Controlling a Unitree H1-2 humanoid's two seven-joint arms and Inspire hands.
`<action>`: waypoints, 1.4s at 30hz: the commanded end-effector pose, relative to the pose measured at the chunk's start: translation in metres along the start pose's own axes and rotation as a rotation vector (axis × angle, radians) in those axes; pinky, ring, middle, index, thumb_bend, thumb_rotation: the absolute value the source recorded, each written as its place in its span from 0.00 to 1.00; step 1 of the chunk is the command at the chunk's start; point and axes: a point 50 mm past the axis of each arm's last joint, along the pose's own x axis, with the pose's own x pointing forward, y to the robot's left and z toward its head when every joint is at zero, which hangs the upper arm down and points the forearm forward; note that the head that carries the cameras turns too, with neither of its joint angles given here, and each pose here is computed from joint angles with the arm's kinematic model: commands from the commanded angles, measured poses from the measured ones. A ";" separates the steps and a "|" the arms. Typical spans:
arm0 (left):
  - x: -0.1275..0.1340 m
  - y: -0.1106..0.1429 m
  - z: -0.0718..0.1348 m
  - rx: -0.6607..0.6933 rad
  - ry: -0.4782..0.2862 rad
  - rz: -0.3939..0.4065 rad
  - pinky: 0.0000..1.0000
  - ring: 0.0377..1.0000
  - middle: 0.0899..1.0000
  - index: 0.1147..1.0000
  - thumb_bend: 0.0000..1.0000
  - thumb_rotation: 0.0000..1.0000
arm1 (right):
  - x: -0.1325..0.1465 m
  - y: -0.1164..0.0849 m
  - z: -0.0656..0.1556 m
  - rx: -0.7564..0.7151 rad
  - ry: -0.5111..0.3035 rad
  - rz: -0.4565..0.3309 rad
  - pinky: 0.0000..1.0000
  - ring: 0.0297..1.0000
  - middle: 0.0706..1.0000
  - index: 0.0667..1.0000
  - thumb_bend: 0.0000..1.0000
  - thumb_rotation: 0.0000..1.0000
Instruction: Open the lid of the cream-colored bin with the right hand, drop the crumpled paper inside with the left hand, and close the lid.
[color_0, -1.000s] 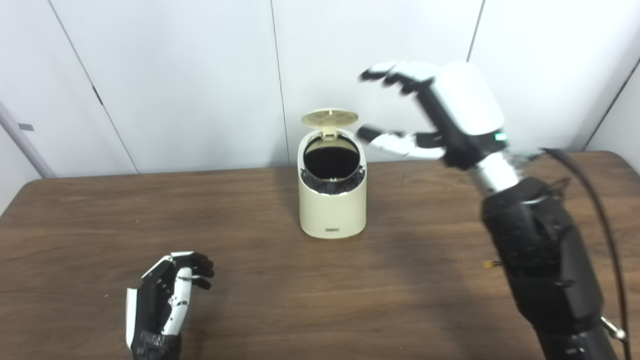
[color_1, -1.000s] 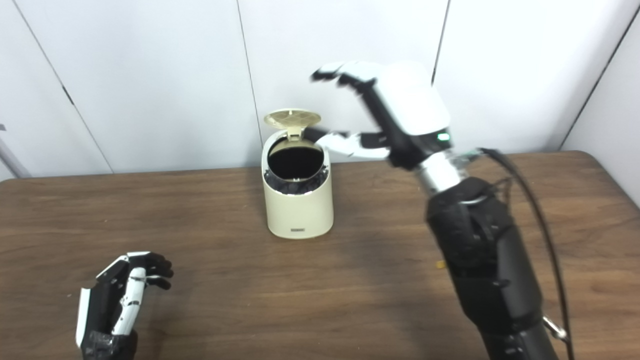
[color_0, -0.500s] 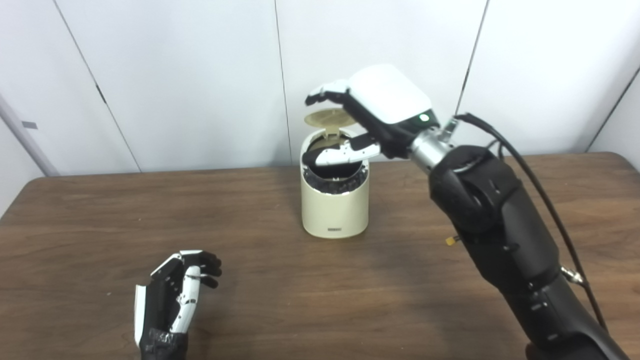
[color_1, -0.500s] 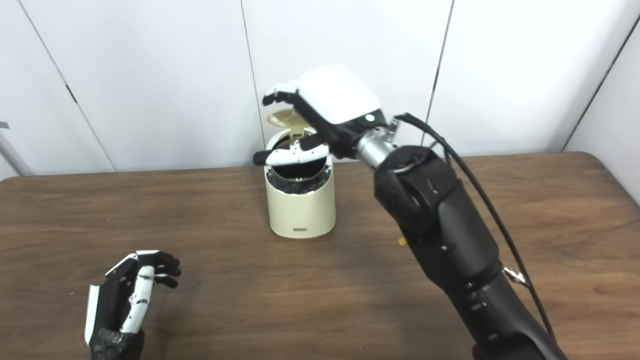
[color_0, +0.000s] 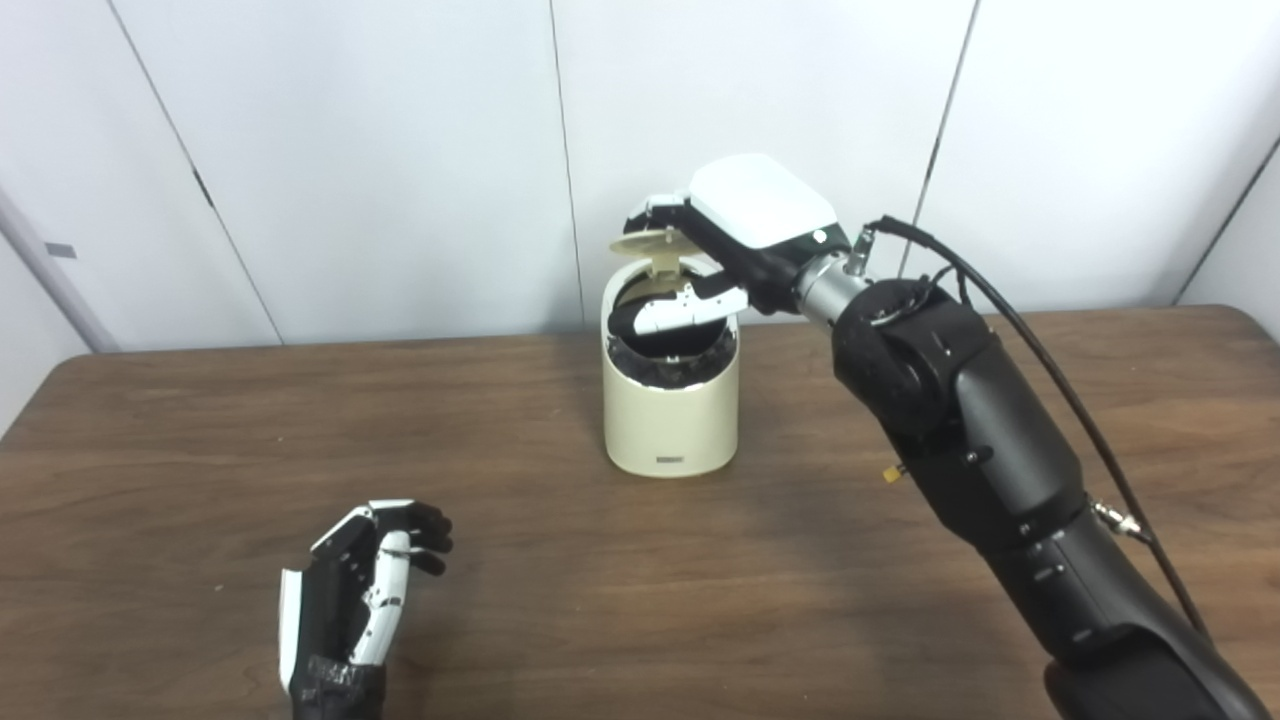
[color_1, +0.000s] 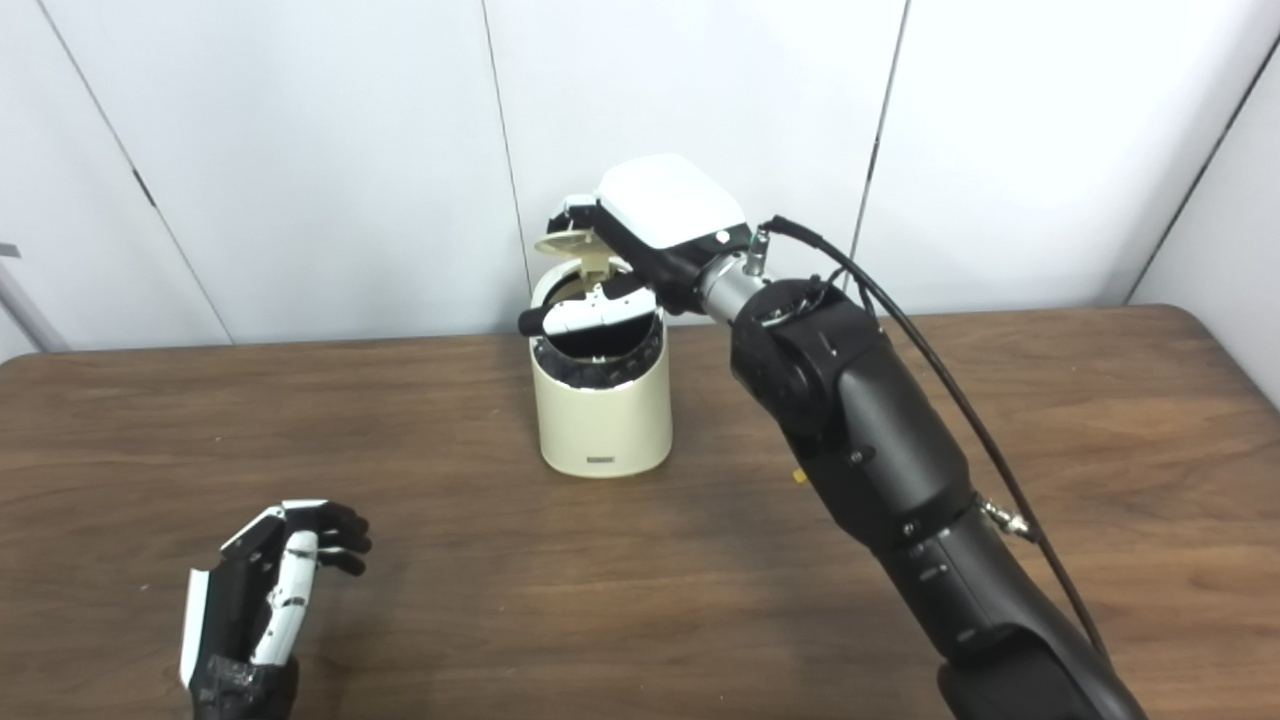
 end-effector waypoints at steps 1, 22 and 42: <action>0.005 -0.002 0.009 -0.007 -0.070 -0.004 0.41 0.49 0.49 0.45 0.18 0.55 | 0.010 -0.035 0.002 -0.017 -0.010 -0.127 0.64 0.74 0.75 0.75 0.78 0.95; 0.007 0.001 0.008 0.001 -0.068 -0.007 0.41 0.49 0.49 0.44 0.18 0.56 | -0.016 -0.034 0.001 0.024 0.000 -0.183 0.63 0.72 0.73 0.73 0.78 0.94; 0.006 0.002 0.013 0.002 -0.068 -0.010 0.42 0.49 0.49 0.44 0.17 0.56 | -0.045 -0.019 0.004 0.002 -0.017 -0.108 0.64 0.70 0.70 0.69 0.78 0.94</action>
